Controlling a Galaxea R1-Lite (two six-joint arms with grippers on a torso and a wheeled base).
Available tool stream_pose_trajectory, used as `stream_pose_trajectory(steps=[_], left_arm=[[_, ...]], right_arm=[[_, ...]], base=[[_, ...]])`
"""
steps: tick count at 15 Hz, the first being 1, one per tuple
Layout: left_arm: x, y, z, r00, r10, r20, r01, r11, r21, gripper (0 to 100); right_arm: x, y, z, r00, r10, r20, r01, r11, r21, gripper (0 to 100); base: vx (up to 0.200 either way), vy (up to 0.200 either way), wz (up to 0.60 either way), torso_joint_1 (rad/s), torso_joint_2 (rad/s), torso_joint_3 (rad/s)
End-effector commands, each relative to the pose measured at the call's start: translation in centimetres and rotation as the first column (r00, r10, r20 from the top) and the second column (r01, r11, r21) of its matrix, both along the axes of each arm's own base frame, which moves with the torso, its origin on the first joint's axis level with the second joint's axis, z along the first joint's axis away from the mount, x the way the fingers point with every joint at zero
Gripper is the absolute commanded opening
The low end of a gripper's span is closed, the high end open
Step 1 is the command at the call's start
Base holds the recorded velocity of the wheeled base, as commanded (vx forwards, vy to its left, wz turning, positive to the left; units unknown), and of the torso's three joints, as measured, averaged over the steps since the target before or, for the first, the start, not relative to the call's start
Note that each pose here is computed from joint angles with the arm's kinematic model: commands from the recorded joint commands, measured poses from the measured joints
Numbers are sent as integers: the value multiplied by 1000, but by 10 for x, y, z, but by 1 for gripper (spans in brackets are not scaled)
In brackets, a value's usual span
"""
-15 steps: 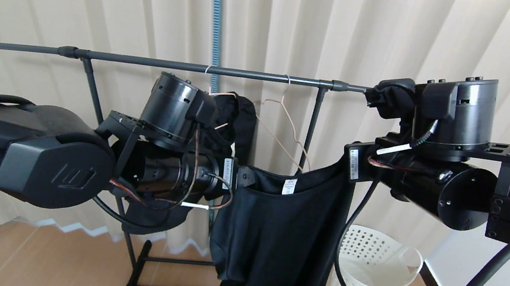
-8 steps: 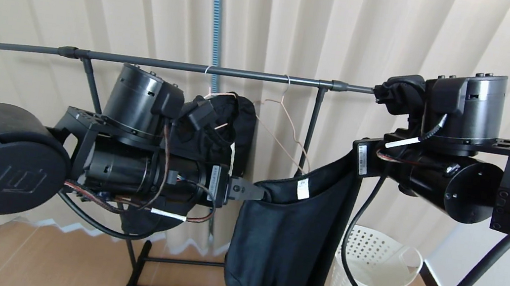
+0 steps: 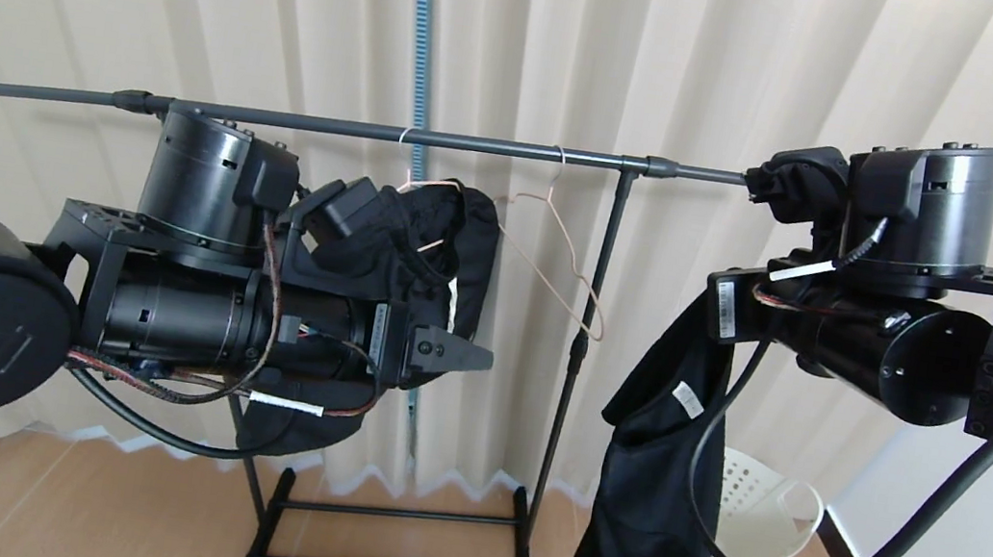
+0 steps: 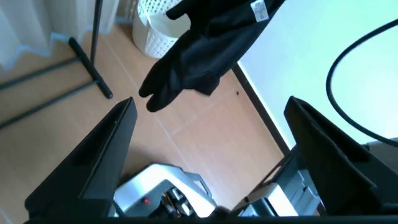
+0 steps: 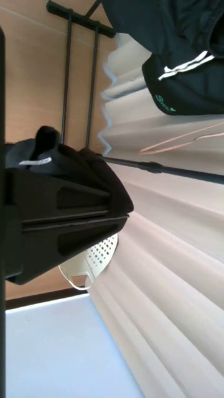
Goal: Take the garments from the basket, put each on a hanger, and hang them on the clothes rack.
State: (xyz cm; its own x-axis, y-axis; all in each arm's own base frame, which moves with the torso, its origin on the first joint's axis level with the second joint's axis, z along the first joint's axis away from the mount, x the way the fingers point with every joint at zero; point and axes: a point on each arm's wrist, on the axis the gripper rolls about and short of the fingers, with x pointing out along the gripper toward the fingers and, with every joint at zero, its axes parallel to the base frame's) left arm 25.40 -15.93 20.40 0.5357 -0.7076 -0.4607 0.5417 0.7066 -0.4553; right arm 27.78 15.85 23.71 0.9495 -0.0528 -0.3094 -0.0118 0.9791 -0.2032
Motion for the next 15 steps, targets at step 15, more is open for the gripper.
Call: stream_pose_trajectory(steps=[15], left_arm=[[20, -14, -41, 991, 117, 62, -122, 990, 75, 100]], right_arm=[[0, -11, 6, 1000, -22, 15, 23, 1000, -5, 0]], base=[[147, -147, 0, 1, 3, 2]])
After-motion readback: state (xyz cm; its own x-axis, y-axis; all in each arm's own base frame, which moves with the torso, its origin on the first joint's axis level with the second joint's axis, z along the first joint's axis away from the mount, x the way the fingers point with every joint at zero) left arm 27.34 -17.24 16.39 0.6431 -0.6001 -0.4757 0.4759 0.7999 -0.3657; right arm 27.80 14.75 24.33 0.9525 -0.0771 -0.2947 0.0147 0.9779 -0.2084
